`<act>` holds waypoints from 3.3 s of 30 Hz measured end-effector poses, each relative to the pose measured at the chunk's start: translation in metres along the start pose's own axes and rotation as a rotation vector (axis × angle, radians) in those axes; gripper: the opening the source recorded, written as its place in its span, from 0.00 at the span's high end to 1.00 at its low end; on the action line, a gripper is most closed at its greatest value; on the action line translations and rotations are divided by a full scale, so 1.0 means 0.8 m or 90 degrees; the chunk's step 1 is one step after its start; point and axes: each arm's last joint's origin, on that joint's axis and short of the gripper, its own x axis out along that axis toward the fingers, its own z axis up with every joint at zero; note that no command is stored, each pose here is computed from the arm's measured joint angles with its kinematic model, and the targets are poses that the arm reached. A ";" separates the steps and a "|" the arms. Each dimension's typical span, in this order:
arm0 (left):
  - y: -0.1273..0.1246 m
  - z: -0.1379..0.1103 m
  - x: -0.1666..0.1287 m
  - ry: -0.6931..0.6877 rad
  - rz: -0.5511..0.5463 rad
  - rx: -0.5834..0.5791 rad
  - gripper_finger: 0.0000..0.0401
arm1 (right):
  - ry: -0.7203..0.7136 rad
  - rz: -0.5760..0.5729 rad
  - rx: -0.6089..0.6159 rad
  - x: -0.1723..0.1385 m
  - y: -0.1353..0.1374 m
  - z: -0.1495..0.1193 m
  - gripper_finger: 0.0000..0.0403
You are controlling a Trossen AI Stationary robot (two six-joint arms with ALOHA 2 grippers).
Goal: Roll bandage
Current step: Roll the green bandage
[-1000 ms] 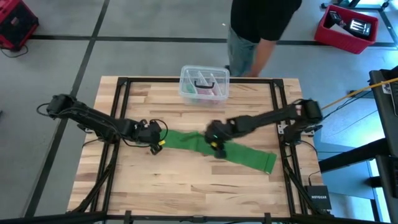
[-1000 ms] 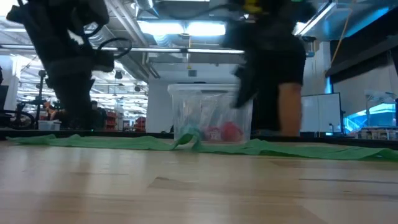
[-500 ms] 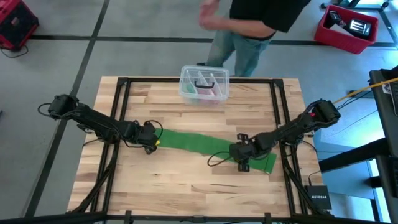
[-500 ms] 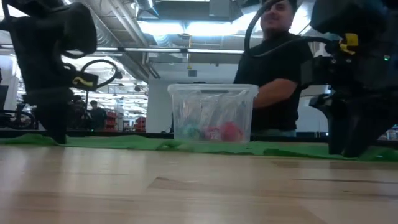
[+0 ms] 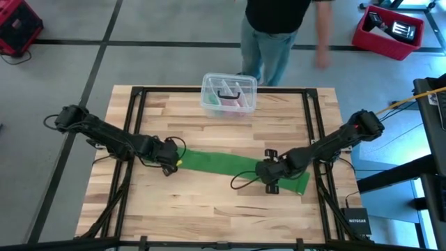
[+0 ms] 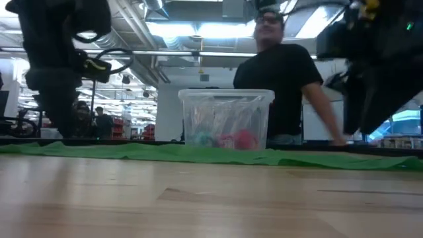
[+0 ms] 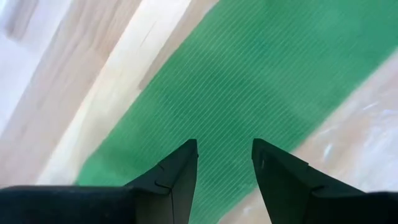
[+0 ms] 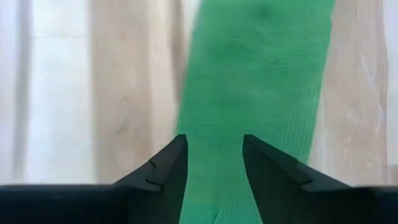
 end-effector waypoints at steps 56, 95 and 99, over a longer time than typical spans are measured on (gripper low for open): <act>-0.051 0.058 -0.036 -0.222 -0.096 0.002 0.63 | 0.157 -0.211 0.182 -0.025 0.116 -0.163 0.46; -0.055 0.065 -0.040 -0.266 -0.107 0.006 0.63 | 0.044 -0.222 -0.022 -0.059 0.135 -0.130 1.00; -0.063 0.072 -0.042 -0.305 -0.135 0.011 0.63 | -0.037 -0.229 -0.077 -0.062 0.141 -0.121 1.00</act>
